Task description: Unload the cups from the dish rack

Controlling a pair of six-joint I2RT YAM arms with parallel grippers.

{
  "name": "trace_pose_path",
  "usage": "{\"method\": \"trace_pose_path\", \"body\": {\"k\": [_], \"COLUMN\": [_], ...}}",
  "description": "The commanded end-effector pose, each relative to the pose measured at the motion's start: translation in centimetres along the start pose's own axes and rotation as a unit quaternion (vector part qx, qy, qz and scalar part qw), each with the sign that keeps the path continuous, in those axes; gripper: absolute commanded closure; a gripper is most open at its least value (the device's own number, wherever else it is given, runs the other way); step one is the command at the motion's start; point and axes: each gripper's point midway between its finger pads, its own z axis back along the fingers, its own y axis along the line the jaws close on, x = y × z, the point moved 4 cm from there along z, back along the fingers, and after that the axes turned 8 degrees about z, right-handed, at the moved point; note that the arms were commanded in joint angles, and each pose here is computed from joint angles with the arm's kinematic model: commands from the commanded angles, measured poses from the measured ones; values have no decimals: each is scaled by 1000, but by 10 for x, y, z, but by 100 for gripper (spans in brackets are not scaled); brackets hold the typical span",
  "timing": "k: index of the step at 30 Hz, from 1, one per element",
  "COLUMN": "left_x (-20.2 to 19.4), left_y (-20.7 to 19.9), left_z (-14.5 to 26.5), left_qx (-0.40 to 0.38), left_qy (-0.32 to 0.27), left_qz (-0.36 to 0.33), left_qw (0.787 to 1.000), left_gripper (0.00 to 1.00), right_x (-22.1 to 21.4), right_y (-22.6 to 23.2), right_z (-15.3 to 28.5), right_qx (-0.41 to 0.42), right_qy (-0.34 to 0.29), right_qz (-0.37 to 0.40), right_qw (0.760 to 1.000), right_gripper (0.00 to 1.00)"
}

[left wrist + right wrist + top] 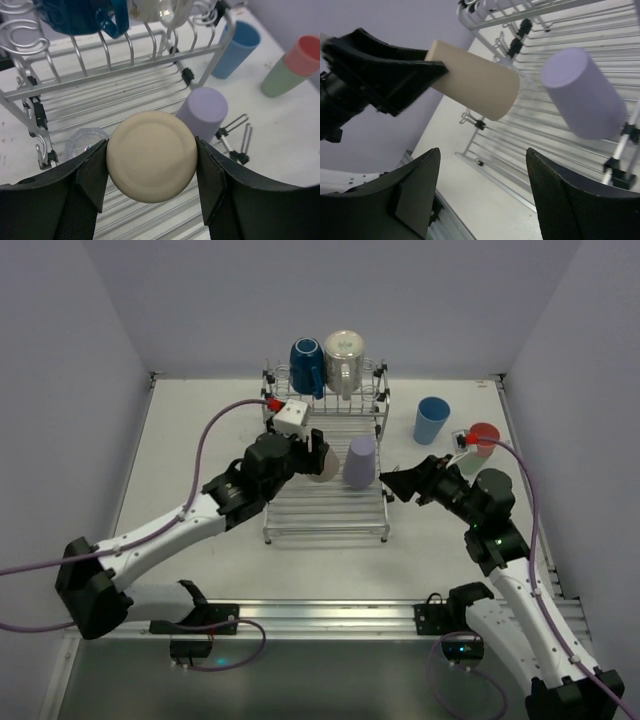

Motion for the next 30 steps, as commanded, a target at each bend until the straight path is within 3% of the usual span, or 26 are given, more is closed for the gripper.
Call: {"method": "trace_pose_path", "body": {"k": [1, 3, 4, 5, 11, 14, 22, 26, 27, 28, 29, 30], "left_x": [48, 61, 57, 78, 96, 98, 92, 87, 85, 82, 79, 77], "left_y": [-7, -12, -10, -15, -37, -47, -64, -70, -70, -70, -70, -70], "left_z": [54, 76, 84, 106, 147, 153, 148, 146, 144, 142, 140, 139], "left_qx": [-53, -91, -103, -141, -264, -308, -355, -374, -373, -371, -370, -368], "left_qy": [-74, -98, -102, -140, -159, -155, -129, -120, -117, -114, -110, -108], "left_qz": [66, 107, 122, 166, 248, 268, 284, 290, 291, 292, 290, 288], "left_qw": [994, 985, 982, 966, 918, 900, 881, 873, 873, 874, 876, 878], "left_gripper": [64, 65, 65, 64, 64, 64, 65, 65, 62, 59, 54, 40], "right_x": [8, 2, 8, 9, 19, 23, 31, 38, 41, 45, 47, 52], "right_y": [36, 46, 55, 59, 97, 113, 137, 140, 141, 142, 143, 143], "right_z": [-6, -8, -7, -7, 0, 2, 1, -1, -1, -1, -1, -2], "right_qx": [105, 135, 156, 167, 264, 292, 338, 346, 347, 351, 349, 344], "right_qy": [-38, -40, -58, -63, -71, -66, -65, -85, -95, -105, -110, -120], "right_qz": [-27, -39, -45, -48, -51, -55, -57, -54, -55, -55, -56, -56], "right_qw": [993, 989, 985, 983, 961, 952, 937, 933, 932, 929, 929, 930], "right_gripper": [28, 23, 16, 15, 15, 15, 17, 31, 38, 56, 65, 74]}}
